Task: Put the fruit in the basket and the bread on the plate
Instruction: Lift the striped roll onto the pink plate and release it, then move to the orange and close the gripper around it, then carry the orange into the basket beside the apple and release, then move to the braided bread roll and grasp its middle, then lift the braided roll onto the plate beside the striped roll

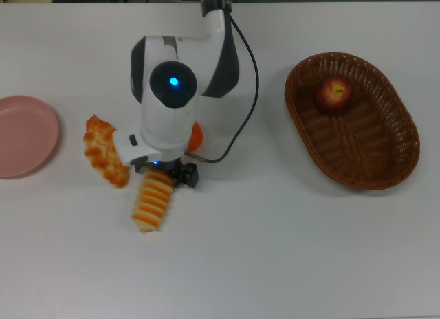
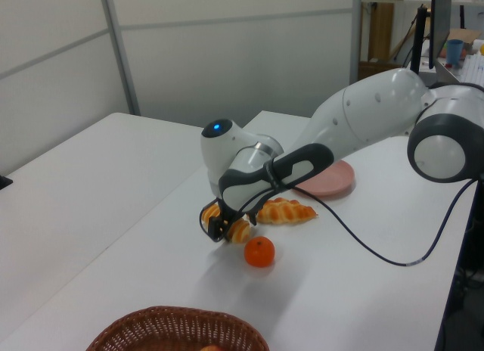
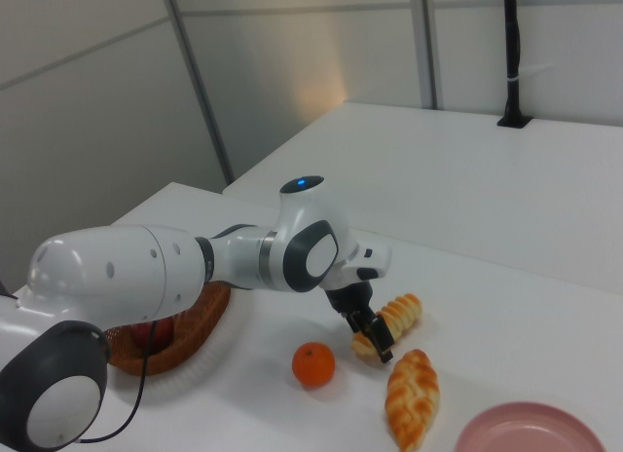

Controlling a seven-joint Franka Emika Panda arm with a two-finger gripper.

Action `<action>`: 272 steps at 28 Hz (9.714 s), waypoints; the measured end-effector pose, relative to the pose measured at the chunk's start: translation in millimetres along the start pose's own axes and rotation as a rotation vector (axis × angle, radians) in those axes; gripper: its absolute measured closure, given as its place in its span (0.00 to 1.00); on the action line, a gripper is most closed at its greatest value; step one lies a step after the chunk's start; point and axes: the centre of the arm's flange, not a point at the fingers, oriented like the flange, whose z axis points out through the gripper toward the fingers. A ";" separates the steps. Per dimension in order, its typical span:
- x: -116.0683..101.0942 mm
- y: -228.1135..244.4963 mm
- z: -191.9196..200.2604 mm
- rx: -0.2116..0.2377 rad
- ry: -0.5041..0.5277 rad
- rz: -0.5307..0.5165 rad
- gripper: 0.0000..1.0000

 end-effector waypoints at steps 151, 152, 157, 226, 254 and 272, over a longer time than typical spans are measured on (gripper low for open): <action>-71.0 -36.9 -67.9 -0.025 -0.120 -0.267 0.19; -72.7 -43.2 -75.5 -0.024 -0.116 -0.268 0.19; -94.2 -92.7 -111.5 -0.010 -0.091 -0.265 0.19; -23.2 113.3 -90.6 0.003 -0.153 -0.806 0.00; -18.3 131.8 8.6 -0.023 -0.076 -0.731 0.07; 4.6 137.1 -40.4 0.017 0.022 -0.506 0.73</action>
